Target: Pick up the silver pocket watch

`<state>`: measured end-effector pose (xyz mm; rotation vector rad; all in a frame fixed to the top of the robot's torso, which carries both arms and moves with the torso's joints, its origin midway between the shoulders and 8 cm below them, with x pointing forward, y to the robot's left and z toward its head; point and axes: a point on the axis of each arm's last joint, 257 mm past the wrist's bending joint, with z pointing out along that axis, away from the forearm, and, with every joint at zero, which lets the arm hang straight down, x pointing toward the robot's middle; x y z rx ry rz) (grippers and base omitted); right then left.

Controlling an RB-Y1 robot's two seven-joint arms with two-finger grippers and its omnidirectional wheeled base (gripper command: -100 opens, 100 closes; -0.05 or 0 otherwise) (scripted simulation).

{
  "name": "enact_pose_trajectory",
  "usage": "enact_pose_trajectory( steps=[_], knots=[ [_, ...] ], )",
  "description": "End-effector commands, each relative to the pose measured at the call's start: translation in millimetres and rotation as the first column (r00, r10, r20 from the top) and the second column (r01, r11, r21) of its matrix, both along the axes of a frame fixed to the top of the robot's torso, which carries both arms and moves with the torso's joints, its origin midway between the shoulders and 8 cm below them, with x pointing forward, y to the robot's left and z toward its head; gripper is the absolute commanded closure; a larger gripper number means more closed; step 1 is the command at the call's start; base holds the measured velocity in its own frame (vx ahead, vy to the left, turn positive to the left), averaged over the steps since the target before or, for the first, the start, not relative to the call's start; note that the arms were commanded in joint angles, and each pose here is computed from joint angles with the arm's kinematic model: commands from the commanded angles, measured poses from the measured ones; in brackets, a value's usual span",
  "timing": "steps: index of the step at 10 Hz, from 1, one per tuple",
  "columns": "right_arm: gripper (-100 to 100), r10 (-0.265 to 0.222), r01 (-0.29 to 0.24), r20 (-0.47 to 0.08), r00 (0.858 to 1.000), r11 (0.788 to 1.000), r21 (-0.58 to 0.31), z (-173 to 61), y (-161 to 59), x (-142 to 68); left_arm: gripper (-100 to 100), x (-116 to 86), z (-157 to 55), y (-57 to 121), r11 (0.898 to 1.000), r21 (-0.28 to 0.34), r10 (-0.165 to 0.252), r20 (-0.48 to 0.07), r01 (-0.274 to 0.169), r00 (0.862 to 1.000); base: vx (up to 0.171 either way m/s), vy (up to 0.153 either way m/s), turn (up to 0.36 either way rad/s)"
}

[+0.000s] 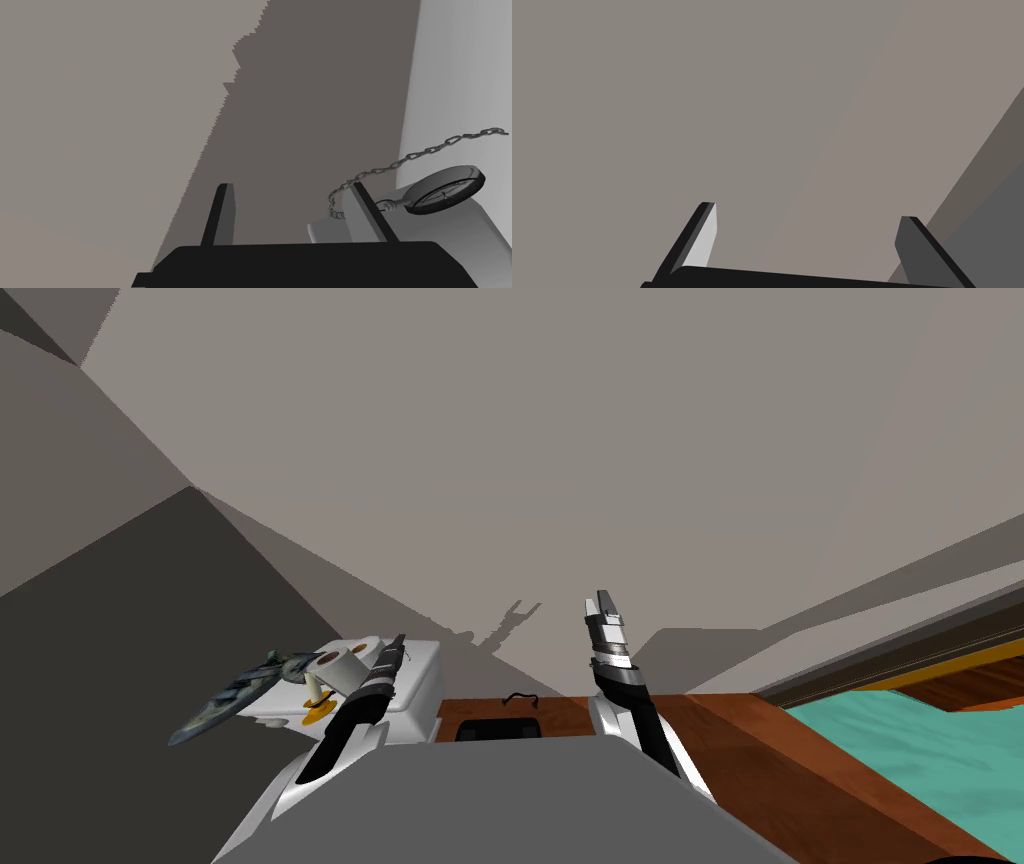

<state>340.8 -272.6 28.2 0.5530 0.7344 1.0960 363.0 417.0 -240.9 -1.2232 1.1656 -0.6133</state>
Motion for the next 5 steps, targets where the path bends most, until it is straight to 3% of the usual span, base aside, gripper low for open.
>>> enact_pose_trajectory(
  steps=[1,4,5],
  knots=[
    [0,0.0,0.0,0.0,1.0,1.0,0.0,0.0,0.0,0.0,100,0.0,0.0,0.0,1.0,0.0,0.0,0.0,0.0,1.0,0.0,0.0,0.0],
    [0,0.0,0.0,0.0,1.0,1.0,0.0,0.0,0.0,0.0,100,0.6,0.8,-0.6,1.0,-0.003,-0.001,0.003,0.001,1.0,0.0,0.0,0.0],
    [0,0.0,0.0,0.0,1.0,1.0,0.0,0.0,0.0,0.0,0,0.6,0.8,-0.6,1.0,-0.002,-0.001,0.003,0.001,1.0,0.0,0.0,0.0]
  ],
)
